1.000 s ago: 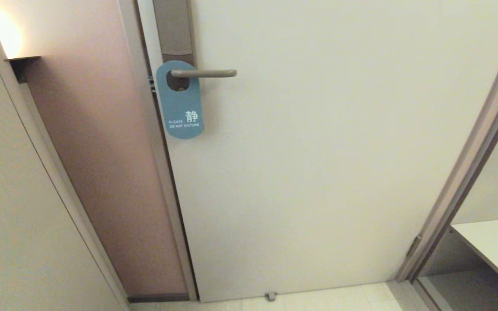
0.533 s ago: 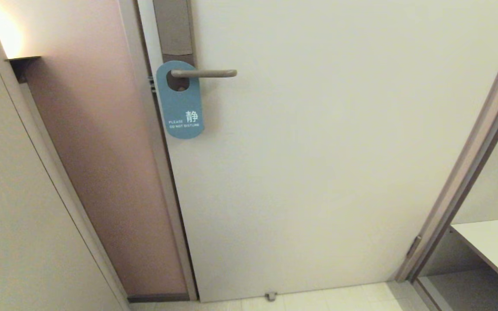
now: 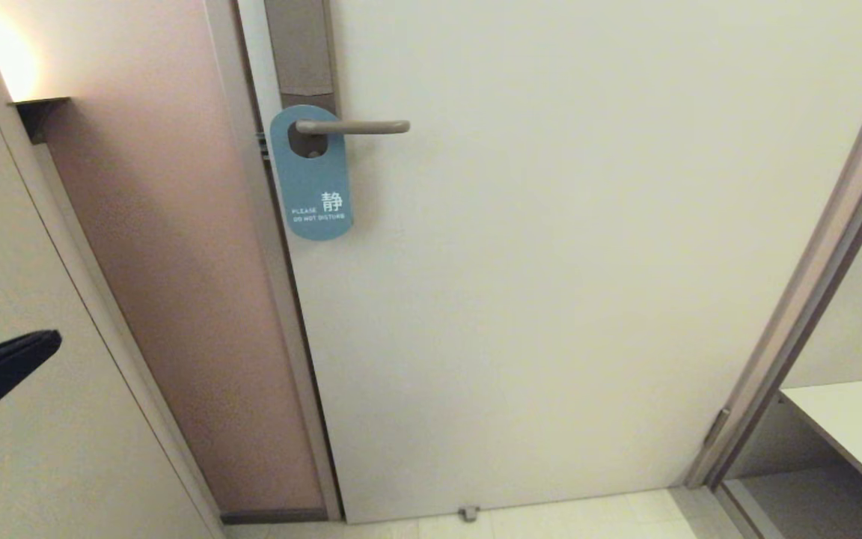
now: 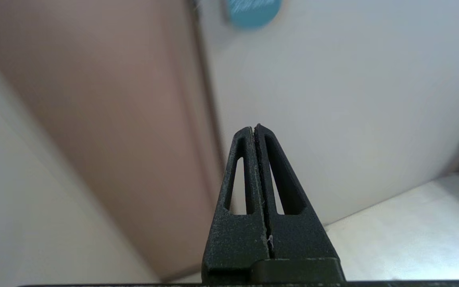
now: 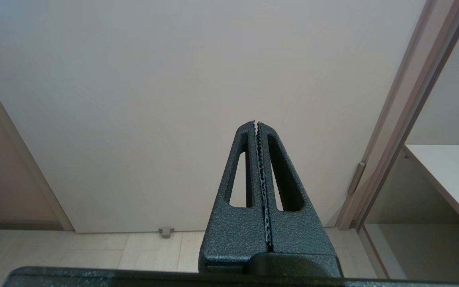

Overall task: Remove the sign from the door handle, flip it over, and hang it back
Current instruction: Take down the sign

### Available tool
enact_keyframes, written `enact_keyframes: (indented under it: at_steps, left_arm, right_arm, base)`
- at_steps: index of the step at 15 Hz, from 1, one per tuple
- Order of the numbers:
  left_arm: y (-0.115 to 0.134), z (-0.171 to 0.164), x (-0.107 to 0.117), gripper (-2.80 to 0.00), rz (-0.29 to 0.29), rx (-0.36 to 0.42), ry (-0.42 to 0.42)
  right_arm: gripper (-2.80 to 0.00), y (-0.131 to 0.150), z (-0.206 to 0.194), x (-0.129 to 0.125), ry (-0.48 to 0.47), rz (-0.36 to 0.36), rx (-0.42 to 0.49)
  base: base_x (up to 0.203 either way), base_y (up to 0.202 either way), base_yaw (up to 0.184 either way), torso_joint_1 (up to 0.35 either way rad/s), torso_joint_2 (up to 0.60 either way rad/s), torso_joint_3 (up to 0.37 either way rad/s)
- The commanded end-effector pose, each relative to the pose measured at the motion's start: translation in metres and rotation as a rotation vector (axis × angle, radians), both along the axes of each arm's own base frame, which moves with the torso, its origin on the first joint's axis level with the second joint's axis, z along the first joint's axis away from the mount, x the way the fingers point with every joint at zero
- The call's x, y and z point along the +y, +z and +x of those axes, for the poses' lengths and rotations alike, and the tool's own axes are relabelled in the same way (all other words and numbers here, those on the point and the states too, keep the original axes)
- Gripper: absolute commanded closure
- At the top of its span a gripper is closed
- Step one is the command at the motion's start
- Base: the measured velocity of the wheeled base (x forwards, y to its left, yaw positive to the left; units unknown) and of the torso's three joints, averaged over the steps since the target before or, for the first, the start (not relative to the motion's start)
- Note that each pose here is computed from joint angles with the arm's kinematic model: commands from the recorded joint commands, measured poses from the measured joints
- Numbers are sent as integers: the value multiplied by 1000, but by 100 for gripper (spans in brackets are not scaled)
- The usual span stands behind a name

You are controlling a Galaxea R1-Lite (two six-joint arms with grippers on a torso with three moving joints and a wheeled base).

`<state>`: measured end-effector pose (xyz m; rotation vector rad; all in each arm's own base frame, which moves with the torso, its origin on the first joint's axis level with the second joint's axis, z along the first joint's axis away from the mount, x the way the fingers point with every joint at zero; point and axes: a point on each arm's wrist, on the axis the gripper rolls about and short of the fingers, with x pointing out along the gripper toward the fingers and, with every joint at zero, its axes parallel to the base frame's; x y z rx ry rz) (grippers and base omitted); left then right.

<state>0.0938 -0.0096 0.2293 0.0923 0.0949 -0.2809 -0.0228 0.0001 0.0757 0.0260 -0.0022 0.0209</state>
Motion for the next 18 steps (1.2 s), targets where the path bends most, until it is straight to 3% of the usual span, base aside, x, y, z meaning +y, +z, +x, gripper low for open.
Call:
enact_keyframes:
  at_steps: [1,3,10,15,18]
  left_arm:
    - [-5,41,-3,0,-6,117,-30]
    - [-5,63,-5,0,-22,147,-67]
    - [2,134,-10,0,-79,125,-188]
    - [11,177,-3,0,-176,148,-187]
    - [10,192,2,0,-197,160,-261]
  right_arm:
    - [0,0,0,0,1,0,-1]
    - [0,0,0,0,1,0,-1]
    - [0,0,0,0,1,0,-1]
    - [0,0,0,0,1,0,-1]
    - [0,0,0,0,1,0,-1]
  base:
    - [0,0,0,0,0,0]
    - [0,0,0,0,0,0]
    - [0,0,0,0,0,0]
    - [0,0,0,0,0,0]
    - [0,0,0,0,0,0]
